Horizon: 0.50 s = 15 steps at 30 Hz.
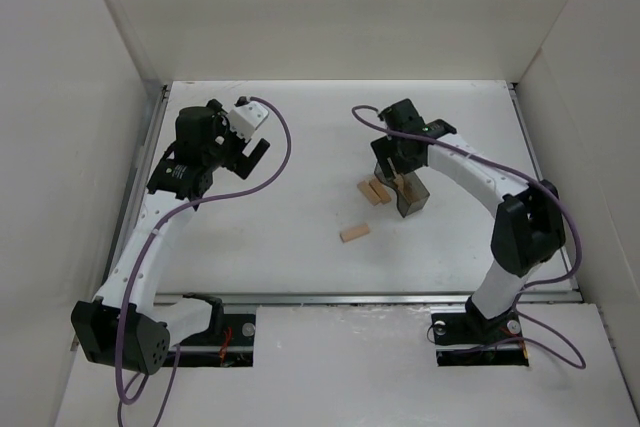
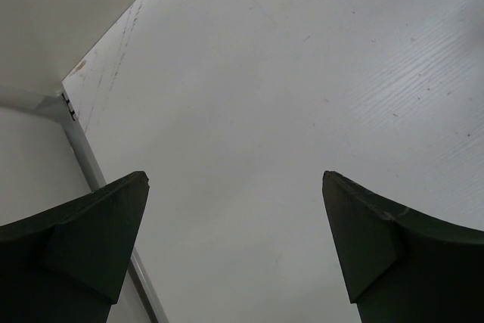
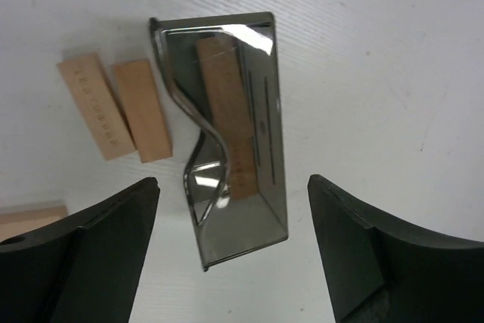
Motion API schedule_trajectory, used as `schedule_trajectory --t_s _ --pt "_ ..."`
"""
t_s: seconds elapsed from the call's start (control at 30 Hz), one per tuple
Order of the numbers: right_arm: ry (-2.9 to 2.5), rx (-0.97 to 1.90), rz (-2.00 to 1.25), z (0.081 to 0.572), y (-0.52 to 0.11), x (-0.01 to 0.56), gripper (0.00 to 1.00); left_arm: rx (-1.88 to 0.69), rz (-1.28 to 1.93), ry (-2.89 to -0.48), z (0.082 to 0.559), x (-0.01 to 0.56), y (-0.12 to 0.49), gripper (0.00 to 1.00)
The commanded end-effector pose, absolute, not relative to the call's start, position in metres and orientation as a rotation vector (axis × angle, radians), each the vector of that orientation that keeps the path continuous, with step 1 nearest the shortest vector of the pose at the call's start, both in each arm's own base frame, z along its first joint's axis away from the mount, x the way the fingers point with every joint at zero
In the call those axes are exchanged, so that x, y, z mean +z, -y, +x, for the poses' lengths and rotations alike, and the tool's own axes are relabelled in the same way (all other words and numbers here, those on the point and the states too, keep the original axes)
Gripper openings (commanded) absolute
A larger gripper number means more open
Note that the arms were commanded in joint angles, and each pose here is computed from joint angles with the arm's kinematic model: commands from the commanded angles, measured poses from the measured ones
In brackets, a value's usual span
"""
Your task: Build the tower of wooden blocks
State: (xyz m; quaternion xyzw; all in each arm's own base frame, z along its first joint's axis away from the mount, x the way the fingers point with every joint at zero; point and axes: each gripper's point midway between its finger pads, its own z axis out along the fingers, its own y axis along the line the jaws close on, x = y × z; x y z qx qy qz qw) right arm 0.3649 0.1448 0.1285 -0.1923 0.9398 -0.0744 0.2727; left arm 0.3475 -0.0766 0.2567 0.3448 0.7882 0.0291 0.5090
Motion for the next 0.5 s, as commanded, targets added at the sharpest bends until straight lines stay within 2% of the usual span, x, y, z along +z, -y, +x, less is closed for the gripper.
schedule_trajectory --t_s 0.0,0.3,0.47 --pt "-2.487 -0.086 -0.536 0.385 -0.158 0.128 0.84 0.064 0.831 -1.874 0.348 0.261 0.08 0.99" --pt "-2.559 -0.07 -0.518 0.399 -0.153 0.093 0.77 0.072 0.83 -1.886 0.346 0.261 0.078 0.99" --pt "-2.56 -0.018 -0.447 0.411 -0.148 0.101 0.62 0.068 0.835 -1.903 0.346 0.256 0.078 0.99"
